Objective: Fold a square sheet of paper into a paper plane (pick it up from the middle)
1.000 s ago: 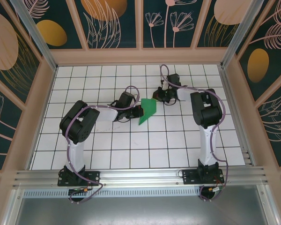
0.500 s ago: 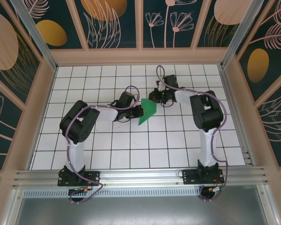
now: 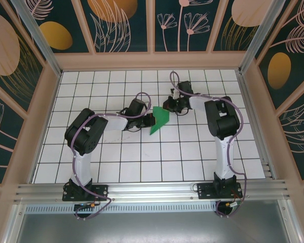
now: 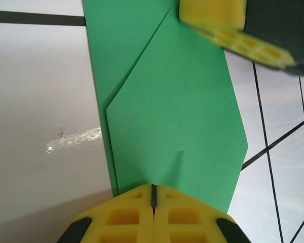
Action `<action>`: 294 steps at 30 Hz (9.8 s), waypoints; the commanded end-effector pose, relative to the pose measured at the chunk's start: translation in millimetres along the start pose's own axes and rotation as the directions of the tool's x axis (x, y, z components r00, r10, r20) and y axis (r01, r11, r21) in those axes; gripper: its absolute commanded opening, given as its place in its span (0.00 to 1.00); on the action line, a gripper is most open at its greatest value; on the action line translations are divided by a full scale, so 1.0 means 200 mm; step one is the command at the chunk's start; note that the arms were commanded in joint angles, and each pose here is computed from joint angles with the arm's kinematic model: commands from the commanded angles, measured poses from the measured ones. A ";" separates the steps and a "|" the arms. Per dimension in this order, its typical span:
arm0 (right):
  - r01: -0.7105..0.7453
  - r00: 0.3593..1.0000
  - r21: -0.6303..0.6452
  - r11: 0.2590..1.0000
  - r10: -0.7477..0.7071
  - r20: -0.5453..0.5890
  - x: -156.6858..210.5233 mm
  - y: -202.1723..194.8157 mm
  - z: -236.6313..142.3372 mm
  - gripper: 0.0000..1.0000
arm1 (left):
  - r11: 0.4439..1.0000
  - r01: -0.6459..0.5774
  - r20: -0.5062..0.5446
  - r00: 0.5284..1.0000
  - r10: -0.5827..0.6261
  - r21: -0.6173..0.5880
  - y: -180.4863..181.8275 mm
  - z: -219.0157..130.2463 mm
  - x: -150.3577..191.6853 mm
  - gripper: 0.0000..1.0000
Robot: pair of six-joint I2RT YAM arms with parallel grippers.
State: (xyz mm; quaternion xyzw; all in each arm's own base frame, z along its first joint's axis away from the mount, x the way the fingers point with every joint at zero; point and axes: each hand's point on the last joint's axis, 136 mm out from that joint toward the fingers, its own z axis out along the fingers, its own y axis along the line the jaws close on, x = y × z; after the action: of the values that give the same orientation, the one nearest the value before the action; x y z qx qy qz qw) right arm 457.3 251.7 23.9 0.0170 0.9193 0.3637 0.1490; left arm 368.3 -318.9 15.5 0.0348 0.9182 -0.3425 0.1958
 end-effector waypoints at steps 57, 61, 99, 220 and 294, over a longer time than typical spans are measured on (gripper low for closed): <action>-0.059 0.977 0.120 0.991 0.082 -0.197 0.50 -0.17 0.12 0.03 | 0.990 0.018 -0.080 0.997 -0.007 0.138 -0.18 -0.06 0.02 0.11; -0.064 0.976 0.126 0.990 0.089 -0.201 0.50 -0.18 0.12 0.03 | 0.994 0.021 -0.110 0.994 -0.010 0.106 -0.14 -0.05 0.08 0.11; -0.075 0.968 0.152 0.986 0.108 -0.227 0.55 -0.23 0.15 0.03 | 0.998 0.062 -0.164 0.985 -0.057 0.020 -0.02 -0.11 0.32 0.08; 0.110 0.971 -0.156 0.982 -0.140 -0.195 0.62 0.26 0.01 0.04 | 0.992 0.061 -0.142 0.987 -0.077 -0.111 0.14 -0.07 0.38 0.00; 0.161 0.985 -0.077 0.984 -0.165 -0.042 0.21 0.29 0.01 0.05 | 0.996 0.009 -0.184 0.983 -0.025 -0.089 0.10 -0.12 0.40 0.00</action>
State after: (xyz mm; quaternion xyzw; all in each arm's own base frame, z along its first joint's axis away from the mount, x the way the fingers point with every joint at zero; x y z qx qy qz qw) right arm 413.5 302.2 63.6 -0.0653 0.9053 0.3867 0.1631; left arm 316.2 -309.1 14.9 0.0512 0.9252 -0.3375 0.1661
